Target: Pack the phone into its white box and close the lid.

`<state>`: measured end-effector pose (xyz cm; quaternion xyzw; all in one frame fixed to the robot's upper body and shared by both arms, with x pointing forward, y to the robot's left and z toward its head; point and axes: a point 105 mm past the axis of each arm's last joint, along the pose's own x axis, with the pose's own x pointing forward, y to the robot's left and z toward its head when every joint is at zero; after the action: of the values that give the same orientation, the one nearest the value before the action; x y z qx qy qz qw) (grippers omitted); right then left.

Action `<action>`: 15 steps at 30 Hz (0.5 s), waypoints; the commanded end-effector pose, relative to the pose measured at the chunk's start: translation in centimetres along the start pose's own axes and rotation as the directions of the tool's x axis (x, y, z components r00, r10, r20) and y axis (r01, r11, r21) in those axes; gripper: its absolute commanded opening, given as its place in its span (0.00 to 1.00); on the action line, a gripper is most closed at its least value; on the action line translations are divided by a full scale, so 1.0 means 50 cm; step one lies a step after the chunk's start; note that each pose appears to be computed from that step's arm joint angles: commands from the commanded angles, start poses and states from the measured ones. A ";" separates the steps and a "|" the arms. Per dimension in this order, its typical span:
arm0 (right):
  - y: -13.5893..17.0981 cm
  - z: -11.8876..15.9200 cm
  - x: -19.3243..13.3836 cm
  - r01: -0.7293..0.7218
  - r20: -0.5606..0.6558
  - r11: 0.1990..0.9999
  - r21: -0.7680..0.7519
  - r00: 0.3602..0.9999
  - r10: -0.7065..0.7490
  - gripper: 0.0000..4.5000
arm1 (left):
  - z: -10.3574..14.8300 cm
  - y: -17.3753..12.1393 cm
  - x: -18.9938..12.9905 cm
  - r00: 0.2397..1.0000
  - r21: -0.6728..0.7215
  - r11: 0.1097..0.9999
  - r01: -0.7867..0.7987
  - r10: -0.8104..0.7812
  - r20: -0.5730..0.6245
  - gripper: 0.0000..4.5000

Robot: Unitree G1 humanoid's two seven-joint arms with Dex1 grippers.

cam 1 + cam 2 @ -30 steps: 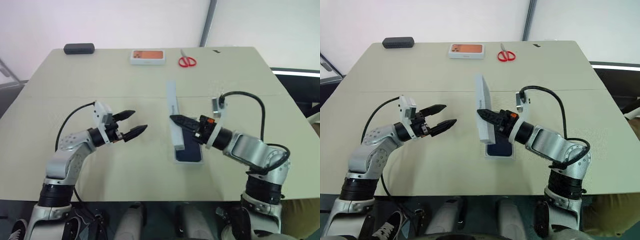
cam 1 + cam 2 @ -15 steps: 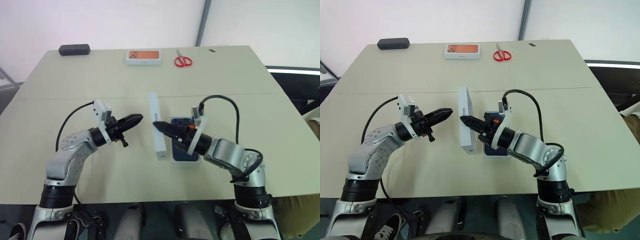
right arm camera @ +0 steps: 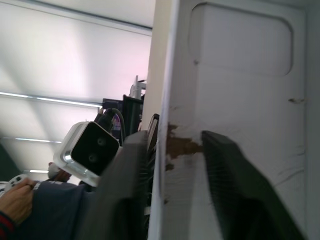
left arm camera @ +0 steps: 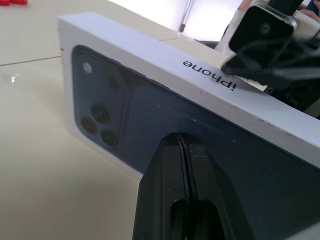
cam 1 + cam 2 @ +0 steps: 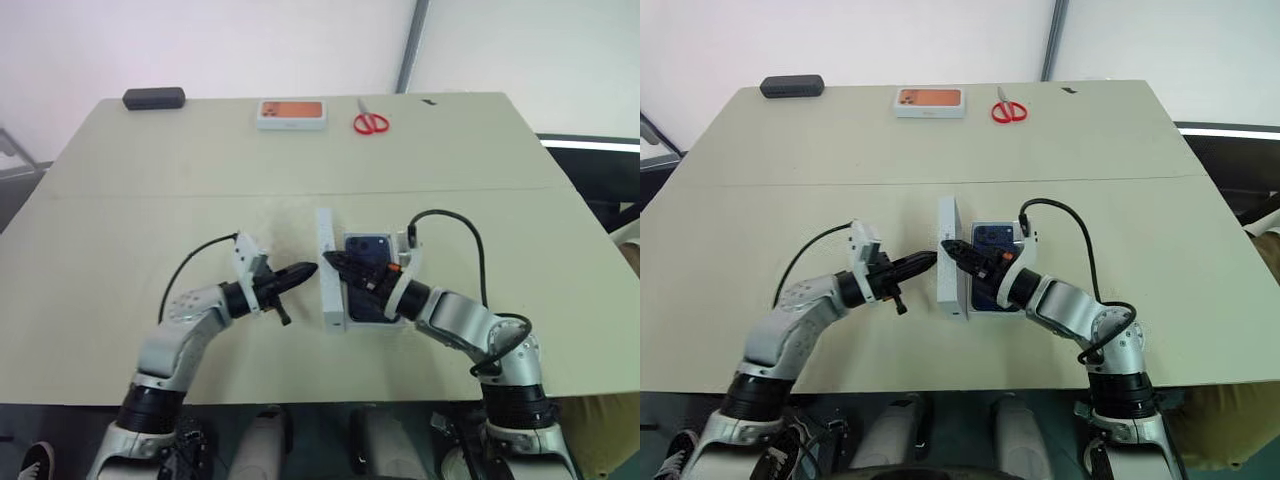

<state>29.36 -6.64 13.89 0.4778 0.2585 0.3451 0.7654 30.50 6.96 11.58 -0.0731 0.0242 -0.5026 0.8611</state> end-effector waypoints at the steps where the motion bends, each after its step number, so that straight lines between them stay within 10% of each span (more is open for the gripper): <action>1: 0.023 0.018 -0.016 -0.018 0.017 0.987 -0.159 1.000 0.021 0.89 | 0.014 -0.010 0.024 0.999 0.052 0.998 0.024 -0.025 0.021 0.00; 10: -0.006 0.208 -0.091 0.328 0.306 0.685 -0.651 0.939 -0.159 0.99 | 0.014 -0.020 0.053 0.998 0.025 0.999 0.042 -0.043 0.044 0.00; 15: -0.020 0.238 -0.107 0.419 0.368 0.389 -0.820 0.907 -0.203 0.53 | 0.007 -0.021 0.060 0.998 0.019 0.999 0.048 -0.048 0.037 0.00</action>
<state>34.90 -17.78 17.31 0.0594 0.0773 0.2199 0.9706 31.17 4.39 11.23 -0.0809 0.0226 -0.5120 0.8548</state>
